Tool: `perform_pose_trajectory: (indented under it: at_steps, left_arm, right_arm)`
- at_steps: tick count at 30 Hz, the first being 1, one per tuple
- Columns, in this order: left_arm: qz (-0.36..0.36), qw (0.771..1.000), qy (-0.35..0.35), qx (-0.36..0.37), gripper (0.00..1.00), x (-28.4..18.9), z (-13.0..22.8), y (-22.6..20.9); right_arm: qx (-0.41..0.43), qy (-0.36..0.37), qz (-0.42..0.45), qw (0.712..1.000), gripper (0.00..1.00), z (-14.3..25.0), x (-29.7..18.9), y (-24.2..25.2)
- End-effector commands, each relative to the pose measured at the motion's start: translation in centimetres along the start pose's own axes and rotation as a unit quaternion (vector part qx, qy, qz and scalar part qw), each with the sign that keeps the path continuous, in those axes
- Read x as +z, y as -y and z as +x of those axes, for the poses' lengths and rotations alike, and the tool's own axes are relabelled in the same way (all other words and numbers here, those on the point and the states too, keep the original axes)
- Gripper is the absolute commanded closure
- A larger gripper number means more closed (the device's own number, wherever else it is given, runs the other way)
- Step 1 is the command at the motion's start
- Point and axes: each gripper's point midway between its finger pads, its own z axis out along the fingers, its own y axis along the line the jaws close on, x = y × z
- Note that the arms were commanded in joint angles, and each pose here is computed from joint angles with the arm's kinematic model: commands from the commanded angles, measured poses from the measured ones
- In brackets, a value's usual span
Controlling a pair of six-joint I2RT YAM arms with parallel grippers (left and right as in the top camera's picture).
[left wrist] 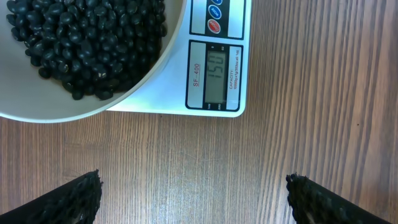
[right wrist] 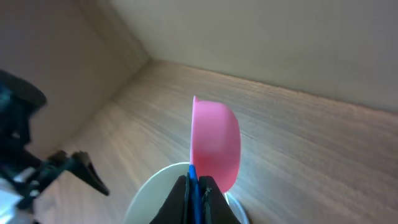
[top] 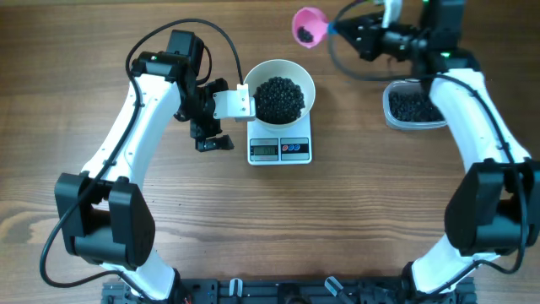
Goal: Scoop item into bowl and weigh 150g on scale
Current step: 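Carry the pink scoop to the plastic tub and set it down, right gripper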
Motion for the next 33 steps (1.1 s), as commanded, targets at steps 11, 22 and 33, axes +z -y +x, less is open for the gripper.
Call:
perform_pose_trajectory:
  at_steps: [11, 22, 33]
  left_arm:
    - [0.007, 1.0, 0.012, 0.006, 0.0, 0.2, -0.1, 0.3]
    - [0.007, 1.0, 0.012, 0.006, 0.0, 0.2, -0.2, 0.3]
    - [0.007, 1.0, 0.012, 0.006, 0.0, 0.2, -0.2, 0.3]
  right_arm:
    - [0.287, 0.008, 0.03, 0.957, 0.96, 2.0, -10.0, 6.1]
    - [0.449, -0.018, 0.141, 0.882, 0.96, 7.8, -16.0, 9.9]
    - [0.487, -0.11, 0.298, 0.813, 0.96, 14.7, -19.8, 11.5]
